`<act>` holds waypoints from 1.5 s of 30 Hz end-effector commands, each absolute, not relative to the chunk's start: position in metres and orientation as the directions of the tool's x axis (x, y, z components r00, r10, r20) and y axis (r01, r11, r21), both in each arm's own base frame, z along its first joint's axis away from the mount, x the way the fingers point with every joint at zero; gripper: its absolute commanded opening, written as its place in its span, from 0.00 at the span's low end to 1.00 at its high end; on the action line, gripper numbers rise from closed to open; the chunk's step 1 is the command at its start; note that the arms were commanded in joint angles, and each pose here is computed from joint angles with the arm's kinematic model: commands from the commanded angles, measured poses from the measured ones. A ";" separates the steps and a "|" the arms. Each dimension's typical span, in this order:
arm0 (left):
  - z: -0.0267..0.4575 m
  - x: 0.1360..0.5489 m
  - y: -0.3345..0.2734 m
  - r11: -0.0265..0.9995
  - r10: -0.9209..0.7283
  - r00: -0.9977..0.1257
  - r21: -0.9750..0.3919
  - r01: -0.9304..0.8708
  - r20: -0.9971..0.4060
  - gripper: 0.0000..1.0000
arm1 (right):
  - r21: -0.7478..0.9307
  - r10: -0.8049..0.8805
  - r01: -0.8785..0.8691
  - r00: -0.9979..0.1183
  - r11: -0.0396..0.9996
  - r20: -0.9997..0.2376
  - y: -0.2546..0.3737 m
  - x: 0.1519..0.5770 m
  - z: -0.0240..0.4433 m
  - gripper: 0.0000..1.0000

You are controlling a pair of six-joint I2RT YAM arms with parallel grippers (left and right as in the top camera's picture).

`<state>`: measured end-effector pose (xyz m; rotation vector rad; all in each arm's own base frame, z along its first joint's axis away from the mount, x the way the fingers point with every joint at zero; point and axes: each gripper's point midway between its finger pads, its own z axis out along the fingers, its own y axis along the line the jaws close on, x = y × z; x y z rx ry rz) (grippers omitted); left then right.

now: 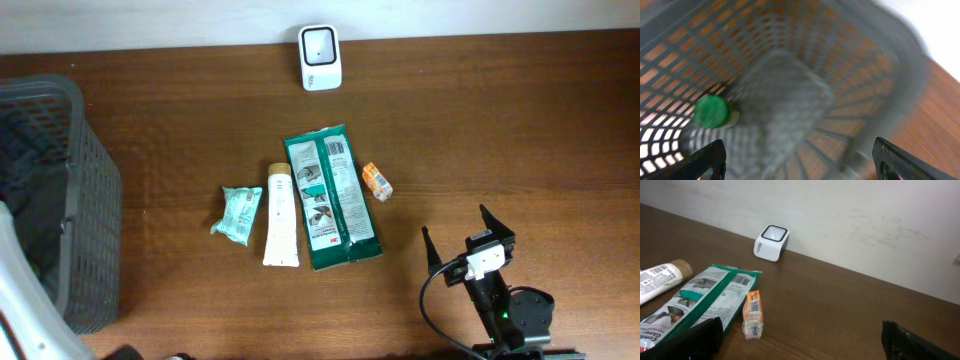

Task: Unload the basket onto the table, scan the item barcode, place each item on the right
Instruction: 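Reach into the basket and grasp the green-capped Knorr jar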

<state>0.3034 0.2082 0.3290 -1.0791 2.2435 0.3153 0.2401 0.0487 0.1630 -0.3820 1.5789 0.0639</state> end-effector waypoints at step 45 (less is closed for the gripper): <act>0.089 0.201 0.350 0.247 -0.894 -0.279 0.134 -0.960 -0.350 0.95 | -0.190 -0.197 -0.282 0.001 0.940 -0.980 0.050 0.240 0.161 0.98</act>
